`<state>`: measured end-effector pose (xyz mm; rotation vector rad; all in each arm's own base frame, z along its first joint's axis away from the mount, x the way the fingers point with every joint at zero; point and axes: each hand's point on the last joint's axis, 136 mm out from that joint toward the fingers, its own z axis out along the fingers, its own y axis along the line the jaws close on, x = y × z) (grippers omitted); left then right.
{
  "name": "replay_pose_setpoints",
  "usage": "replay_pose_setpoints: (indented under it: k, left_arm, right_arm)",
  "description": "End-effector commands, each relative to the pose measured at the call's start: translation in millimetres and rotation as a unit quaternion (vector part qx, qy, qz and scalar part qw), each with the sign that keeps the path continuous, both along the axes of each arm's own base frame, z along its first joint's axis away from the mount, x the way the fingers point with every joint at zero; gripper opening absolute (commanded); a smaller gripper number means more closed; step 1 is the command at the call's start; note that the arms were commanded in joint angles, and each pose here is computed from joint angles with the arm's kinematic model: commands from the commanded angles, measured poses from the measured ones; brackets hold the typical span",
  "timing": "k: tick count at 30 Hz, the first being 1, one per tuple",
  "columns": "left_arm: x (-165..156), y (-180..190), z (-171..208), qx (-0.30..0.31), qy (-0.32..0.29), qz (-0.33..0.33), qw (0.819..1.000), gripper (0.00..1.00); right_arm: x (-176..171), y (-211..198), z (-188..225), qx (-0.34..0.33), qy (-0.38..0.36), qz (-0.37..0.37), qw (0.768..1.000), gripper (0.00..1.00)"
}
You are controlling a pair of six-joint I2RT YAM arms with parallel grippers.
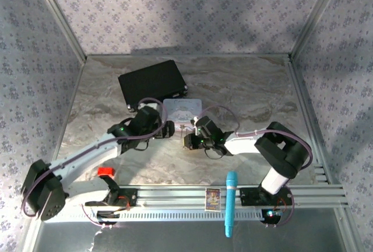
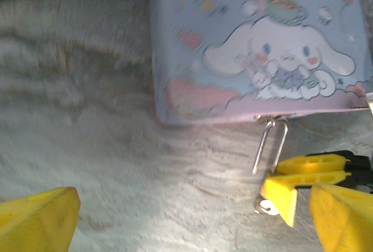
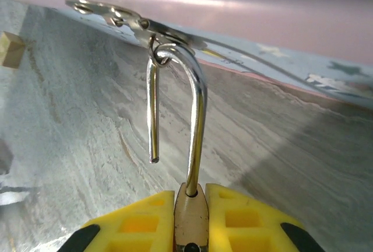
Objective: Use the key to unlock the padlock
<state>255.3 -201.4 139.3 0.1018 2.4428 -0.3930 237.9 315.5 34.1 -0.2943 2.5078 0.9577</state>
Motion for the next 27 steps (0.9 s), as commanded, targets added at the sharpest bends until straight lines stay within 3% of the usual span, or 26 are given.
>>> replay_pose_setpoints:
  k: [1,4,8,14,21,27]
  left_arm:
    - [17.6,-3.8,19.6,0.166,-0.072,-0.104,0.978,0.98]
    - [20.1,-42.7,13.4,0.229,-0.093,-0.219,0.944,0.98]
    - [23.7,-71.6,-11.0,0.283,-0.100,-0.298,0.906,0.93]
    - [24.6,-76.5,-34.2,0.314,-0.083,-0.329,0.887,0.69]
    - [28.3,-72.4,-80.5,0.364,-0.059,-0.354,0.860,0.52]
    - [17.6,-71.2,-102.7,0.375,-0.034,-0.370,0.849,0.42]
  right_arm:
    - [-10.7,-10.5,-0.3,0.025,0.035,0.009,0.999,0.05]
    - [-10.6,-20.8,-1.5,0.036,0.049,0.008,0.998,0.04]
    - [-8.2,-27.7,-2.0,0.076,0.069,-0.004,0.995,0.01]
    - [-3.9,-35.4,-3.8,0.081,0.064,-0.031,0.994,0.01]
    - [4.5,-30.6,-2.2,0.098,0.055,-0.042,0.993,0.00]
    - [22.1,-24.9,12.8,0.148,0.021,-0.095,0.984,0.00]
